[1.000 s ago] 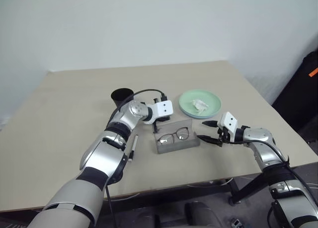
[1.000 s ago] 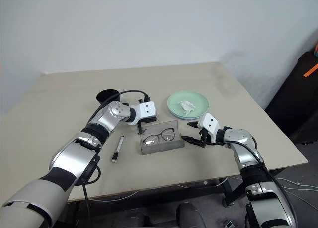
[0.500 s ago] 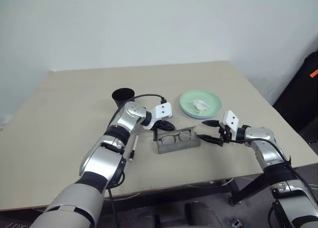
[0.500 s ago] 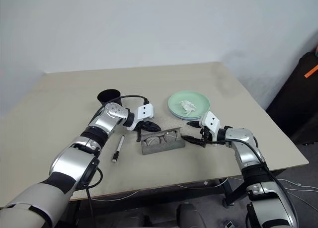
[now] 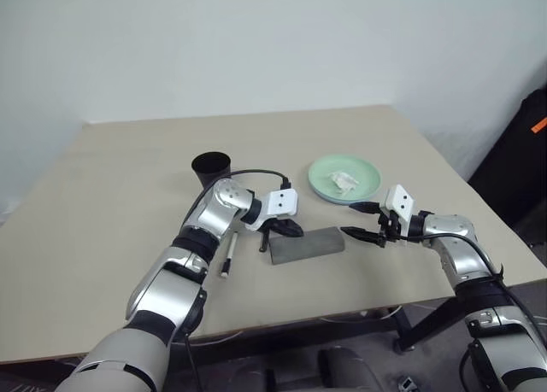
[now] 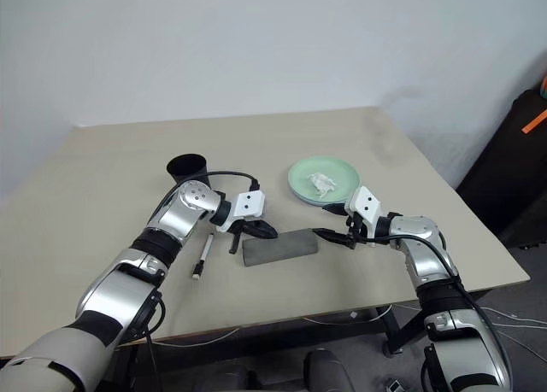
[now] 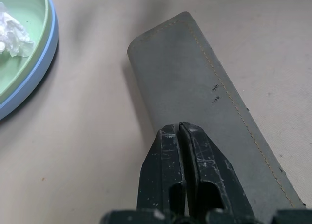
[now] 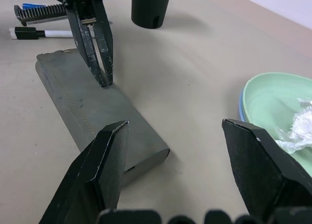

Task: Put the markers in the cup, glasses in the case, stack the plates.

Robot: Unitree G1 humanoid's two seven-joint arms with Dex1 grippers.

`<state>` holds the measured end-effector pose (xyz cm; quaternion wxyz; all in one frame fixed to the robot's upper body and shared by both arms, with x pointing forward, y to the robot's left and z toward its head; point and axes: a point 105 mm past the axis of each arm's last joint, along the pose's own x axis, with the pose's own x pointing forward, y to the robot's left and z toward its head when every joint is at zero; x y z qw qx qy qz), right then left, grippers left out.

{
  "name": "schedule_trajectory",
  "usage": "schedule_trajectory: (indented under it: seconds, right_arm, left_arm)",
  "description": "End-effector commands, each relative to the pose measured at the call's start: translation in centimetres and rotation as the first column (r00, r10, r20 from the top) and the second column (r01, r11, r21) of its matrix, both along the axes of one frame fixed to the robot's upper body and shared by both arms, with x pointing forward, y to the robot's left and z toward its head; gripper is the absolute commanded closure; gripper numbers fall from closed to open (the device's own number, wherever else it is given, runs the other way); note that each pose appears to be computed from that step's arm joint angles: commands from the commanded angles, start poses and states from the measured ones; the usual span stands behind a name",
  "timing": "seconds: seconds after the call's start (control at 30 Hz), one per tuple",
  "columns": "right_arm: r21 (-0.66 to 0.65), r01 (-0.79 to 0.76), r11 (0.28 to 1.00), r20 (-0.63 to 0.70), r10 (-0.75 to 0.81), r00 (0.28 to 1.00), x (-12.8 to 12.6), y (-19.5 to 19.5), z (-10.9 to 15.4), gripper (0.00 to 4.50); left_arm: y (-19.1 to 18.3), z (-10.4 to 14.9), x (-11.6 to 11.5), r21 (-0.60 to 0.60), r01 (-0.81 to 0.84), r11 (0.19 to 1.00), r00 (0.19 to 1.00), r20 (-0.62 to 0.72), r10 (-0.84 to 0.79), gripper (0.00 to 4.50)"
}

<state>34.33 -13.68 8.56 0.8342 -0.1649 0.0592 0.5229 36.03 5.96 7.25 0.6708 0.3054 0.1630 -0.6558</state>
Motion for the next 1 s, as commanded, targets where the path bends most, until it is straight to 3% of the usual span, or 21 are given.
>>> schedule_trajectory:
  seconds: [0.03, 0.23, 0.4, 0.5, 0.6, 0.83, 1.0]
  right_arm:
    - [0.026, -0.006, 1.000, 0.060, 0.004, 0.998, 0.4, 0.2, 1.8, 1.19]
    - [0.023, -0.010, 1.000, 0.061, 0.008, 0.998, 0.2, 0.2, 1.7, 1.19]
    - [0.016, -0.008, 1.000, 0.057, 0.007, 0.998, 0.1, 0.0, 1.6, 1.19]
    - [0.011, -0.012, 1.000, 0.051, 0.011, 0.999, 0.2, 0.0, 1.5, 1.19]
    - [0.008, -0.023, 1.000, 0.043, 0.022, 0.999, 0.2, 0.2, 1.3, 1.19]
    - [0.001, -0.050, 0.999, 0.029, 0.050, 0.998, 0.2, 0.7, 0.8, 1.19]
    - [0.000, -0.063, 0.998, 0.029, 0.063, 0.998, 0.5, 1.1, 0.8, 1.19]
  left_arm:
    - [0.1, 2.2, 2.4, -0.123, -0.172, 0.977, 0.982, 0.056, 0.180, 4.42]
    - [2.2, 5.2, 5.1, -0.324, -0.442, 0.837, 0.876, 0.047, 0.481, 4.42]
    - [4.6, 5.1, 4.6, -0.305, -0.588, 0.749, 0.770, 0.073, 0.634, 4.42]
    - [5.2, 4.1, 2.3, -0.265, -0.671, 0.692, 0.711, 0.035, 0.703, 4.42]
    - [5.7, 3.4, 0.3, -0.215, -0.745, 0.631, 0.645, 0.009, 0.764, 3.86]
    - [7.3, 2.5, -1.9, -0.135, -0.925, 0.354, 0.366, -0.072, 0.928, 1.55]
    - [8.4, 1.7, -2.6, -0.063, -0.965, 0.256, 0.259, -0.048, 0.965, 1.55]
